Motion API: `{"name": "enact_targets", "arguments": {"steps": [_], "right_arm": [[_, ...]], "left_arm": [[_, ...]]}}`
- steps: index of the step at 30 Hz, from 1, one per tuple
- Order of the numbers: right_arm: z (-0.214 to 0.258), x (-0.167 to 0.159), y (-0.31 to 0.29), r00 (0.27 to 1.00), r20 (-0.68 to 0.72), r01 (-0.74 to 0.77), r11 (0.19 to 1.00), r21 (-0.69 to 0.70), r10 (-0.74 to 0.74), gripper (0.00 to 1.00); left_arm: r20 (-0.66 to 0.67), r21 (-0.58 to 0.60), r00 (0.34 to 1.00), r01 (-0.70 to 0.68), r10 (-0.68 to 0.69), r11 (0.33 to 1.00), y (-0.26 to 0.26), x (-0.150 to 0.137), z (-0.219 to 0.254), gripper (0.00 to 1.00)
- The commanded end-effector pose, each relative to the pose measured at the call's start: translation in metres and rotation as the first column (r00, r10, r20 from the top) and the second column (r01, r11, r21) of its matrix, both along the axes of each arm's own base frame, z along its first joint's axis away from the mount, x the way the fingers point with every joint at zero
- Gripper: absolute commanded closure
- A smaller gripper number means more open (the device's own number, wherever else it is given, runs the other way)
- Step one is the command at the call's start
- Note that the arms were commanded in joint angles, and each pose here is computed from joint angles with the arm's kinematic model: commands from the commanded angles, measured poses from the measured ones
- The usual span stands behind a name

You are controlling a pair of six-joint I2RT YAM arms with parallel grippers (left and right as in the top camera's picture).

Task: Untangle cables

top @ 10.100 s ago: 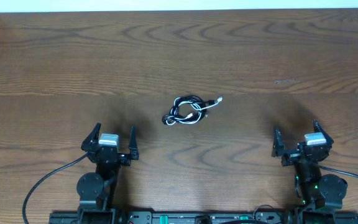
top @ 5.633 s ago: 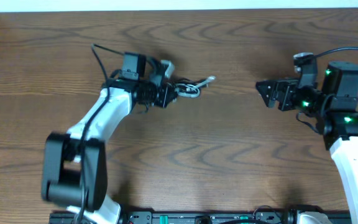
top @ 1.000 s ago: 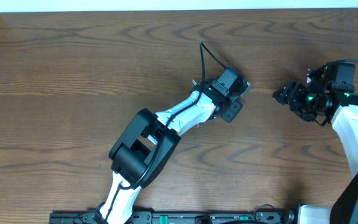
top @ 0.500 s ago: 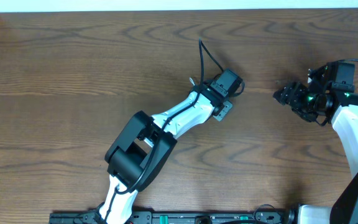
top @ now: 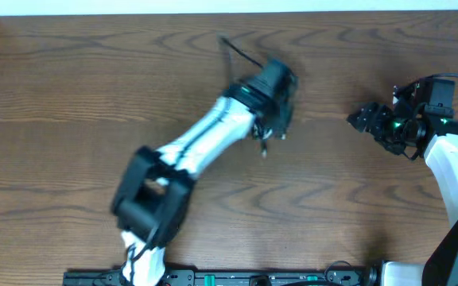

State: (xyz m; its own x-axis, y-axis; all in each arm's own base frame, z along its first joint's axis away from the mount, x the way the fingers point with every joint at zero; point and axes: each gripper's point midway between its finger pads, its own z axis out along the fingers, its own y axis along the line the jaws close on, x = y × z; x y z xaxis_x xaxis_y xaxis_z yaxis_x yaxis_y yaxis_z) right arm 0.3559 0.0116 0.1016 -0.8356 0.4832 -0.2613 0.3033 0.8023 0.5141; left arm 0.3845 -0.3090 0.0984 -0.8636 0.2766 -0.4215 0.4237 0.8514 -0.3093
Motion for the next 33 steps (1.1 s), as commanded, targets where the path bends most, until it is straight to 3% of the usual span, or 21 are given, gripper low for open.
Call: {"name": "enact_targets", "arguments": {"steps": [1,2,4,5,7,10,12,16,20,21,23,25,28,33], "right_arm": [[0.020,0.005,0.031,0.978,0.117,-0.180,0.981,0.066,0.172,0.14],[0.029,0.007,0.048,0.957,0.171,-0.254,0.963,0.096,0.235,0.13],[0.045,0.011,0.077,0.911,0.265,-0.360,0.924,0.132,0.317,0.13],[0.055,0.014,0.096,0.877,0.322,-0.418,0.897,0.144,0.357,0.13],[0.067,0.019,0.123,0.858,0.362,-0.444,0.880,0.169,0.363,0.15],[0.081,0.022,0.154,0.800,0.440,-0.512,0.846,0.148,0.408,0.15],[0.090,0.023,0.170,0.775,0.477,-0.535,0.832,0.145,0.415,0.16],[0.096,0.025,0.199,0.727,0.523,-0.556,0.828,0.068,0.445,0.17],[0.103,0.034,0.202,0.708,0.560,-0.529,0.849,0.017,0.430,0.26],[0.109,0.041,0.202,0.701,0.585,-0.509,0.861,0.010,0.408,0.30],[0.107,0.050,0.193,0.737,0.573,-0.438,0.899,0.003,0.357,0.32],[0.107,0.055,0.188,0.749,0.572,-0.401,0.916,-0.009,0.334,0.32],[0.107,0.058,0.187,0.755,0.574,-0.387,0.922,-0.001,0.317,0.32],[0.106,0.063,0.181,0.788,0.558,-0.328,0.944,0.024,0.260,0.32]], "left_arm": [[-0.229,-0.427,0.959,-0.254,0.168,0.868,0.013,0.022,0.099,0.93],[-0.393,-0.496,0.887,-0.427,0.243,0.756,0.032,0.038,0.114,0.93],[-0.589,-0.491,0.752,-0.624,0.297,0.608,0.053,0.053,0.126,0.93],[-0.730,-0.425,0.608,-0.761,0.313,0.489,0.062,0.059,0.131,0.93],[-0.882,-0.256,0.358,-0.910,0.308,0.326,0.069,0.062,0.131,0.93],[-0.956,-0.085,0.137,-0.976,0.260,0.202,0.069,0.063,0.132,0.93],[-0.970,-0.030,0.067,-0.987,0.234,0.160,0.068,0.064,0.133,0.93],[-0.968,-0.023,0.049,-0.994,0.246,0.111,0.072,0.072,0.133,0.93],[-0.958,-0.062,0.100,-0.987,0.269,0.146,0.072,0.070,0.131,0.93],[-0.934,-0.147,0.207,-0.966,0.292,0.214,0.070,0.068,0.132,0.92],[-0.901,-0.219,0.313,-0.926,0.300,0.308,0.066,0.060,0.130,0.93],[-0.892,-0.222,0.354,-0.885,0.281,0.410,0.061,0.040,0.124,0.93],[-0.913,-0.150,0.314,-0.852,0.262,0.501,0.052,0.008,0.112,0.92],[-0.914,-0.244,0.391,-0.741,0.107,0.626,0.021,-0.023,0.128,0.93]]}}
